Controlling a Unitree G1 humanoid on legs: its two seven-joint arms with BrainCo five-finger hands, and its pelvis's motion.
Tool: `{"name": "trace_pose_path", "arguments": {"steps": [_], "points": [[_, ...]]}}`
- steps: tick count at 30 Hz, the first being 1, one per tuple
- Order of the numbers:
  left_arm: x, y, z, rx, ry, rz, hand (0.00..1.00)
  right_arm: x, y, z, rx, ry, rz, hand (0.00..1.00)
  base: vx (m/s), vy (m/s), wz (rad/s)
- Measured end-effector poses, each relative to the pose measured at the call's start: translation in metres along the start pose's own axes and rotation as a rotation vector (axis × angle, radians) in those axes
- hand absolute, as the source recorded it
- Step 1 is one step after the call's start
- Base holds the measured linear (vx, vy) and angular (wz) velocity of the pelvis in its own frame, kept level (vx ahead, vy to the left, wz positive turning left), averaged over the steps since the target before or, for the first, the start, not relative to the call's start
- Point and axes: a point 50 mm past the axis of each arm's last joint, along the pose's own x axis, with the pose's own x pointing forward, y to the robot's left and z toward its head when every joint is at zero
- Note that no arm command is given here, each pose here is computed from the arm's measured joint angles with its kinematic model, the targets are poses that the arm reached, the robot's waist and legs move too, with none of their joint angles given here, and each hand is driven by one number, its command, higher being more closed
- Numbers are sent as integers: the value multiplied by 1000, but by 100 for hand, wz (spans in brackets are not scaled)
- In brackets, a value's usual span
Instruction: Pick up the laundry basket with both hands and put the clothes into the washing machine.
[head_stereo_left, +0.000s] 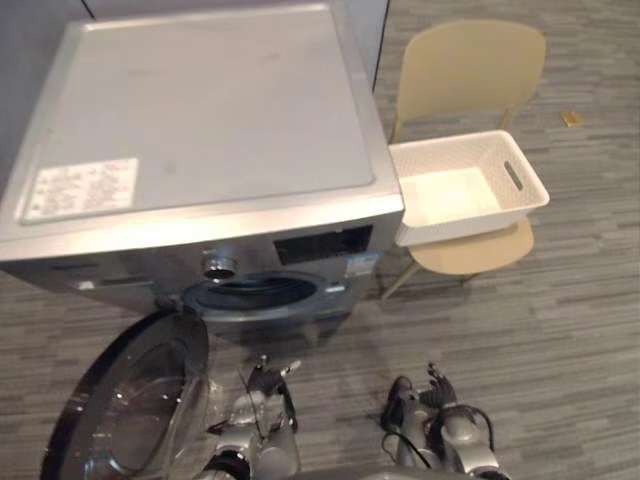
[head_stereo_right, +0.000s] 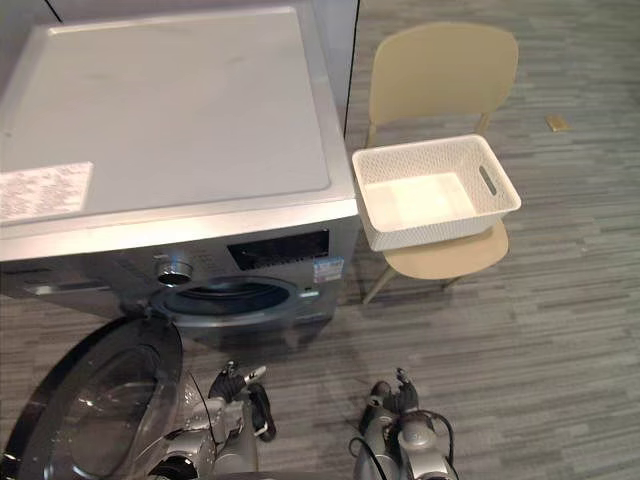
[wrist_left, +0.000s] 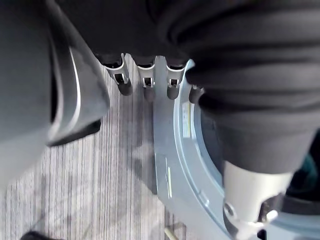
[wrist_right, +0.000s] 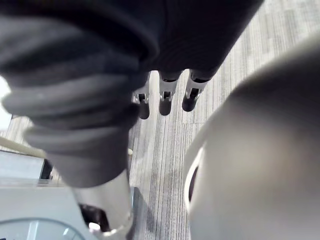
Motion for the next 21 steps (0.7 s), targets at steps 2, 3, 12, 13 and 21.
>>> {"name": "trace_pose_path", "arguments": {"steps": [2,3,12,13,21], "points": [[-1,15,-8,33,21,63,0,0,5,-3,14,22,10,0,15,-14,25],[-3,24,-13,47,33,99,0,0,9,-9,22,53,22,0,14,-31,29],[-13,18,-38,39,102,128,0,5,-3,-25,-66,155,42,0,-45,-94,26],[-15,16,-39,34,100,122,0,6,-5,-24,-102,150,44,0,-167,-61,45],[-23,8,-28,52,-12,79,0,14,-44,-18,-121,156,-66,0,-185,-27,31]]}}
